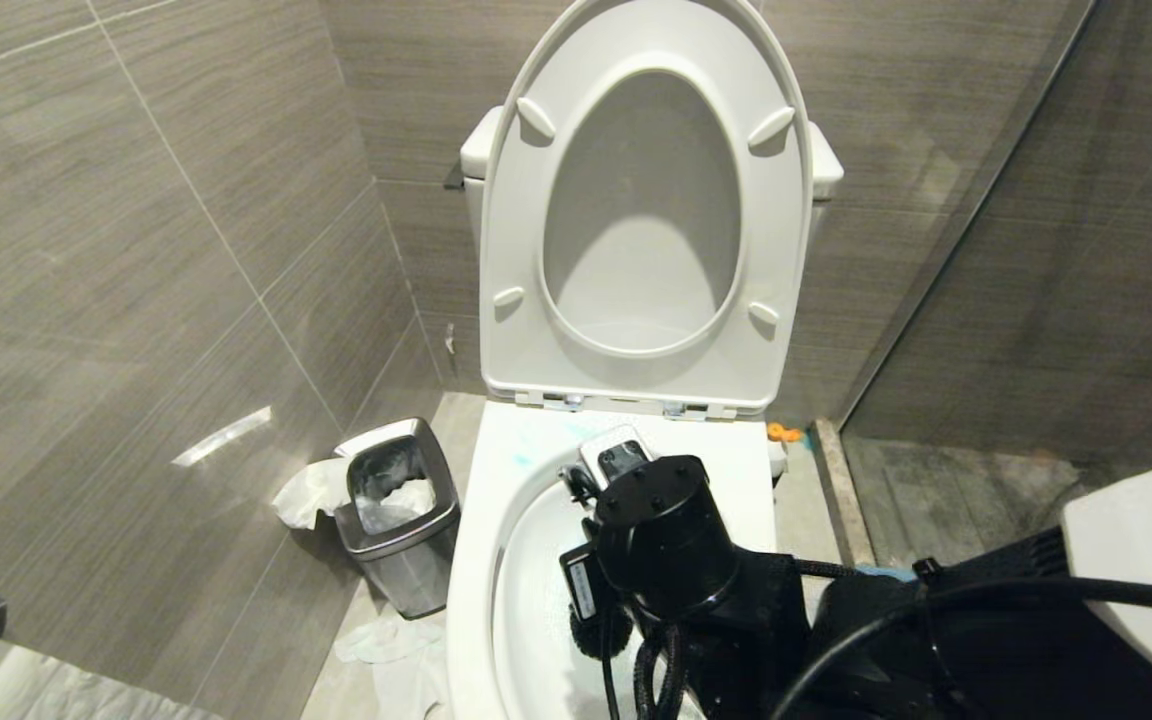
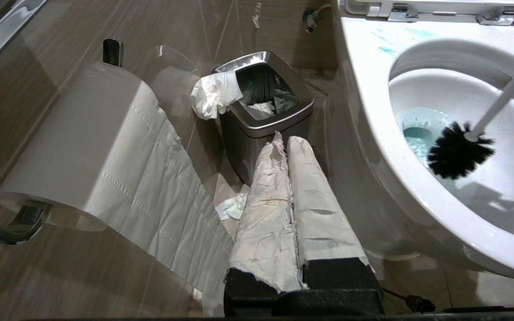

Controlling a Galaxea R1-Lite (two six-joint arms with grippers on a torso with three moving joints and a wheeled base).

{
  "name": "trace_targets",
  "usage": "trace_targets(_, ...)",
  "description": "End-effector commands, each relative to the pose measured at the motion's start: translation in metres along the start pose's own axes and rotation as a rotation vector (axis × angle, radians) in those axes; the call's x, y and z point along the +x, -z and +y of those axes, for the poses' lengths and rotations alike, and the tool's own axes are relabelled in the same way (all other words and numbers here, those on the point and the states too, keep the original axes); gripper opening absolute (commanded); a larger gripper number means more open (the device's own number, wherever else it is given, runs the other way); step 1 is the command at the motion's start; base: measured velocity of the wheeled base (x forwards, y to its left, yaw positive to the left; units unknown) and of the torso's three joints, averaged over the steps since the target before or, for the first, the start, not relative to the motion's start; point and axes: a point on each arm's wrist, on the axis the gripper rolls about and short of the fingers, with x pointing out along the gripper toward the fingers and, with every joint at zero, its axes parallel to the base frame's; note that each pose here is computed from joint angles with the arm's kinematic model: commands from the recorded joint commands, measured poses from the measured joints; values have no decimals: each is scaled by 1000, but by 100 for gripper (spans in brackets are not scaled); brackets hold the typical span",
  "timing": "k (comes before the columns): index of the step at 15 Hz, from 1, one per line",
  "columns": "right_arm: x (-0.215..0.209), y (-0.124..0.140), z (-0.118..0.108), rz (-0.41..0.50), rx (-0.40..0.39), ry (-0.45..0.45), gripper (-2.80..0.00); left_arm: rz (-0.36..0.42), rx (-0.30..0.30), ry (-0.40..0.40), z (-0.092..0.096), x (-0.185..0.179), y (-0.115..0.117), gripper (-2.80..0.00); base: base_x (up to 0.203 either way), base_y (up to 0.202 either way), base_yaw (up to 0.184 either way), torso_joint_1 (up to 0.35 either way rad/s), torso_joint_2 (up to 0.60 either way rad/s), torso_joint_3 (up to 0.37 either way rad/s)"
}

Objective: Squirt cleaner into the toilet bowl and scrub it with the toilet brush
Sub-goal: Scrub the toilet bowl

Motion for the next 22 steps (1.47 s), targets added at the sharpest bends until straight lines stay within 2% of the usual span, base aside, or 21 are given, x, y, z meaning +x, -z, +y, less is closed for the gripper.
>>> trace_targets(1, 24, 0, 11, -11, 9, 10, -280, 2, 0, 0, 0, 0, 0, -280, 0, 0, 0, 0, 0, 0)
trace_targets(4, 61, -11, 4, -45, 18, 62, -280, 2, 0, 0, 0, 0, 0, -280, 0, 0, 0, 0, 0, 0)
trace_targets(7, 87, -25, -32, -70, 1, 148, -280, 2, 0, 0, 0, 0, 0, -280, 0, 0, 0, 0, 0, 0)
trace_targets(10, 67, -34, -56, -69, 5, 171, -280, 2, 0, 0, 0, 0, 0, -280, 0, 0, 0, 0, 0, 0)
trace_targets(14, 17, -11, -71, 13, -15, 140, -280, 2, 0, 0, 0, 0, 0, -280, 0, 0, 0, 0, 0, 0)
trace_targets(15, 2, -4, -66, 27, -13, 114, -280, 2, 0, 0, 0, 0, 0, -280, 0, 0, 0, 0, 0, 0)
trace_targets(18, -26, 6, -32, 31, -4, 2, -280, 2, 0, 0, 0, 0, 0, -280, 0, 0, 0, 0, 0, 0)
trace_targets(22, -12, 12, 9, 31, -11, -63, -280, 2, 0, 0, 0, 0, 0, -280, 0, 0, 0, 0, 0, 0)
